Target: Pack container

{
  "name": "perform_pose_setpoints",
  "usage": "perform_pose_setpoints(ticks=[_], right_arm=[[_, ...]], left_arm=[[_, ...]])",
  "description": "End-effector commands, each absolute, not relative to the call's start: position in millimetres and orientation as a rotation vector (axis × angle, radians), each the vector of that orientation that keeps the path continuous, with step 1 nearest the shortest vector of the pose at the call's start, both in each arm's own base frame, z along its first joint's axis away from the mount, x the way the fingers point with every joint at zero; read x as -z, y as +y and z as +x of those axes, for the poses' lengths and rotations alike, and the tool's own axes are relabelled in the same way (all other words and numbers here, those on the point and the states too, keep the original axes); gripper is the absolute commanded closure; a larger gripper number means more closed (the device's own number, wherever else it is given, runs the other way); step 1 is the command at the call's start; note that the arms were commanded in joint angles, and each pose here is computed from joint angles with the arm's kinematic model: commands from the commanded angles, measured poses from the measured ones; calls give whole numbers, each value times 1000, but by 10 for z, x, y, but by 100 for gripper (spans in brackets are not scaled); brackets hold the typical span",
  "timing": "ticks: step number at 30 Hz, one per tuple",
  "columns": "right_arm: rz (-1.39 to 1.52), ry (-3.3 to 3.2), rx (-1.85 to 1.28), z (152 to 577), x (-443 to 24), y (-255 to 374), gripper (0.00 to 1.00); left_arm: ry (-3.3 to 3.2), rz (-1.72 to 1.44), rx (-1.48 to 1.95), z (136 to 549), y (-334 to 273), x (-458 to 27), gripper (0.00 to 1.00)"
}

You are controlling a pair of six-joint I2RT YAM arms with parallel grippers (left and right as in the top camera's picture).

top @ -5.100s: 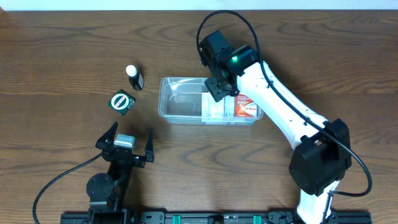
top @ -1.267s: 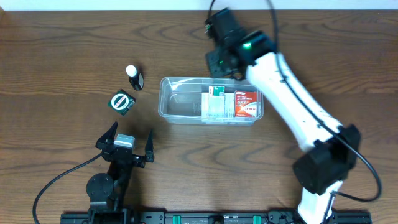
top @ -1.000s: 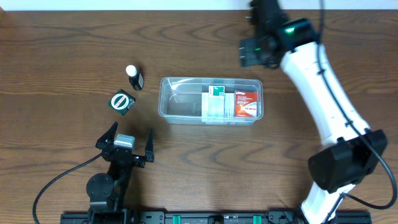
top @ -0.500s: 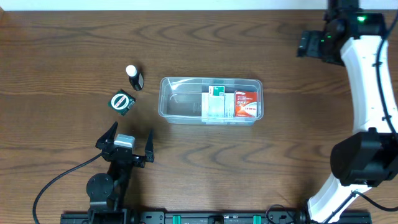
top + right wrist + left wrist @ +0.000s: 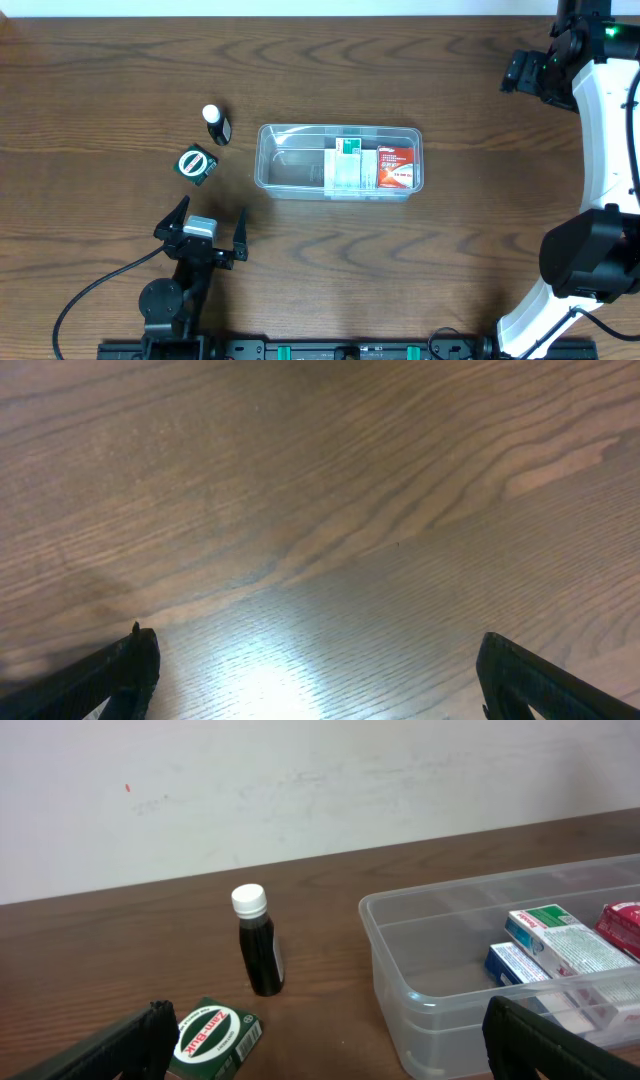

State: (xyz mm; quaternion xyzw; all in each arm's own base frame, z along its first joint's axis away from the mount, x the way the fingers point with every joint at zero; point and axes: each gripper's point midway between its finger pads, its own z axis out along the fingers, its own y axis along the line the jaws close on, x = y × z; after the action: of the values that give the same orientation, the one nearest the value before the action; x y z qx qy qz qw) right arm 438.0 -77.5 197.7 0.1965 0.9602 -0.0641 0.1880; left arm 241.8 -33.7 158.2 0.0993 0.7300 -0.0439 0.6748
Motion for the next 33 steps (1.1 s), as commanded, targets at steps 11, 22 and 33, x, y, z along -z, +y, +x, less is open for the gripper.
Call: perform_pose_setpoints(ticks=[11,22,33], right_arm=[[568,2692,198,4353,-2006,-814,1],[568,2692,198,4353,-2006,-814,1],[570,2692,199,4351,-2004,-819,1]], left_arm=[[1629,224,87,2430,-329,-1567,2],[1428,-57,174,2389,-110,-2293,2],[1587,8,253,2368,-283,-2105,2]])
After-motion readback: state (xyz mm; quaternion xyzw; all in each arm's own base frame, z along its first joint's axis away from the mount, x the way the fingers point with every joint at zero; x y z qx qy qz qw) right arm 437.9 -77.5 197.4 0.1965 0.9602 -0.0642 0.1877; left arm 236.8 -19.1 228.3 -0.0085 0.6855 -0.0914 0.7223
